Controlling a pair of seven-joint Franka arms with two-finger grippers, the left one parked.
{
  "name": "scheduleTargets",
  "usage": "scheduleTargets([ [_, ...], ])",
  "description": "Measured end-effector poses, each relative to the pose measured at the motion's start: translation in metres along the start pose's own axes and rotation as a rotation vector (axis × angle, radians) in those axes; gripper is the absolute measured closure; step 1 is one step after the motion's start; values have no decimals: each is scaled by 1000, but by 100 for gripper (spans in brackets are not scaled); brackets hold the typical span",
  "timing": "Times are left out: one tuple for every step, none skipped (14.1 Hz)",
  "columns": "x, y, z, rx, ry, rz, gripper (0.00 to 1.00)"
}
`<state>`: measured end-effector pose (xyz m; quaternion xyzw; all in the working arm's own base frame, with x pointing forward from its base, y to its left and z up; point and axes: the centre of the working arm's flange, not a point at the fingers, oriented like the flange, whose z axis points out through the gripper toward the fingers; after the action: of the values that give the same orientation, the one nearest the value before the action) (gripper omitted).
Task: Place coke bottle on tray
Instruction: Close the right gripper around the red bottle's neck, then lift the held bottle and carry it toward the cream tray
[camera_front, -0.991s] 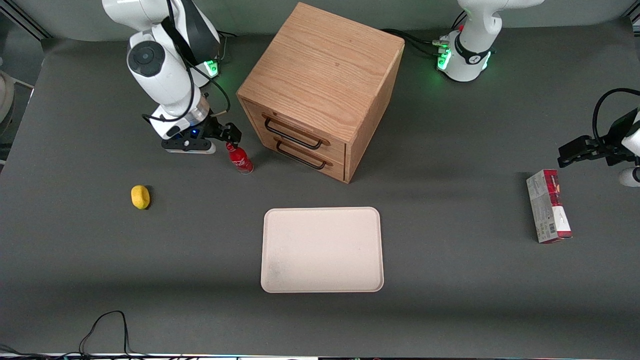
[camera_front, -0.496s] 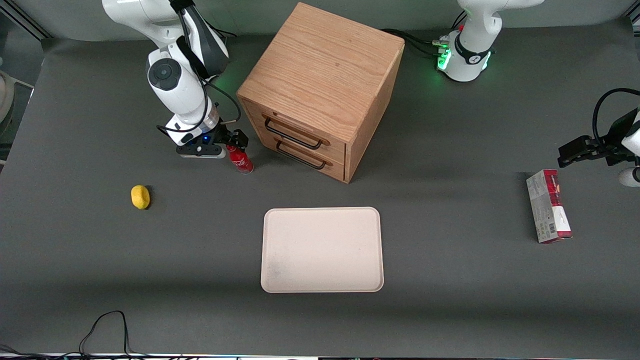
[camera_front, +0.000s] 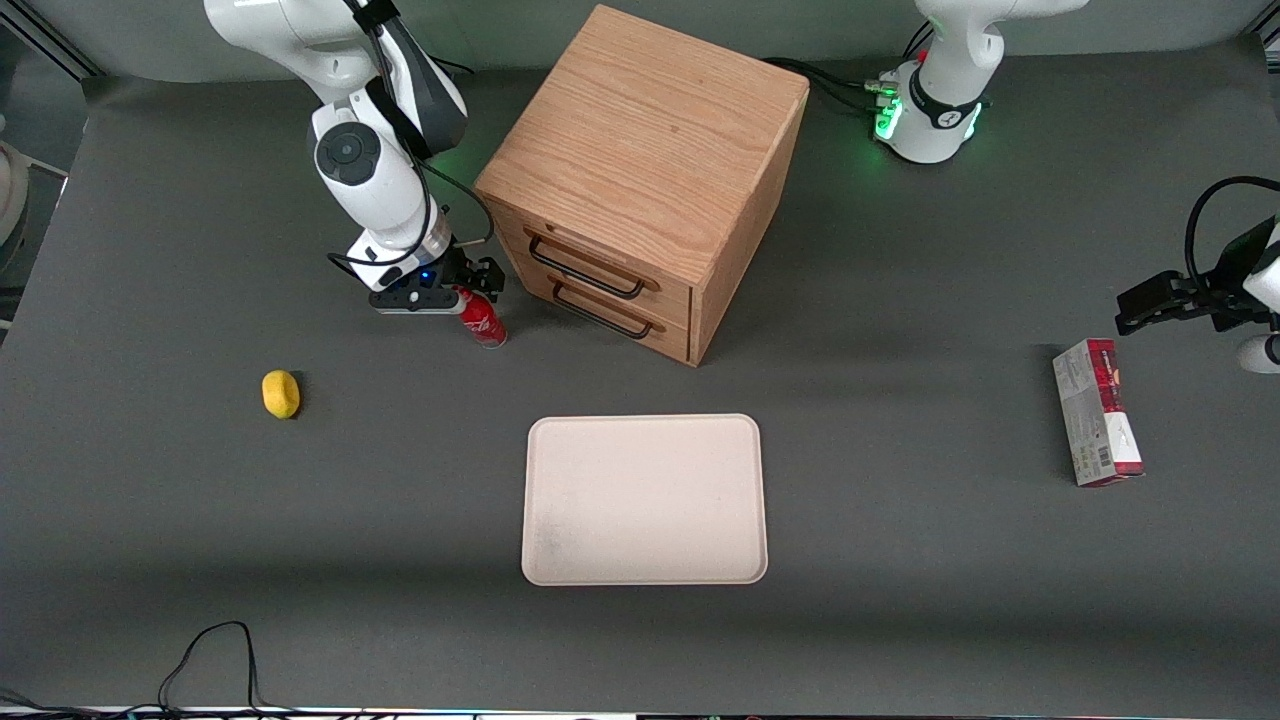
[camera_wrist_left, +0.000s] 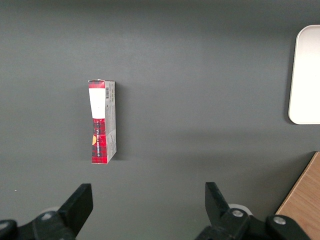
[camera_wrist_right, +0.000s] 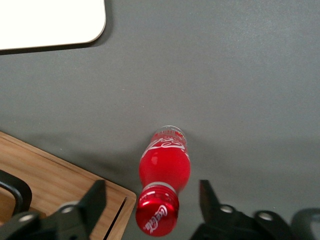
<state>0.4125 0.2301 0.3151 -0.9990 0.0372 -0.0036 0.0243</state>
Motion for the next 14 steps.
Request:
scheduleTargets([
  [0,0,0,0,1,0,37],
  [0,0,0,1,1,0,48],
  [0,0,0,1,2,1,55],
  [1,1,0,1,2,2,67],
  [1,1,0,1,3,3,68],
  [1,1,0,1,3,3,68],
  [1,1,-1,1,3,3,68],
  [2,1,-1,1,3,4,68],
  [3,2,-2,2,5,6,68],
  [6,1,-5,6,10,9,68],
  [12,0,-13,7,9,14,68],
  [23,-1,-28,4,0,21,68],
  [36,-3,-50,-2,-9,27,68],
  [51,-4,-78,-14,-16,31,68],
])
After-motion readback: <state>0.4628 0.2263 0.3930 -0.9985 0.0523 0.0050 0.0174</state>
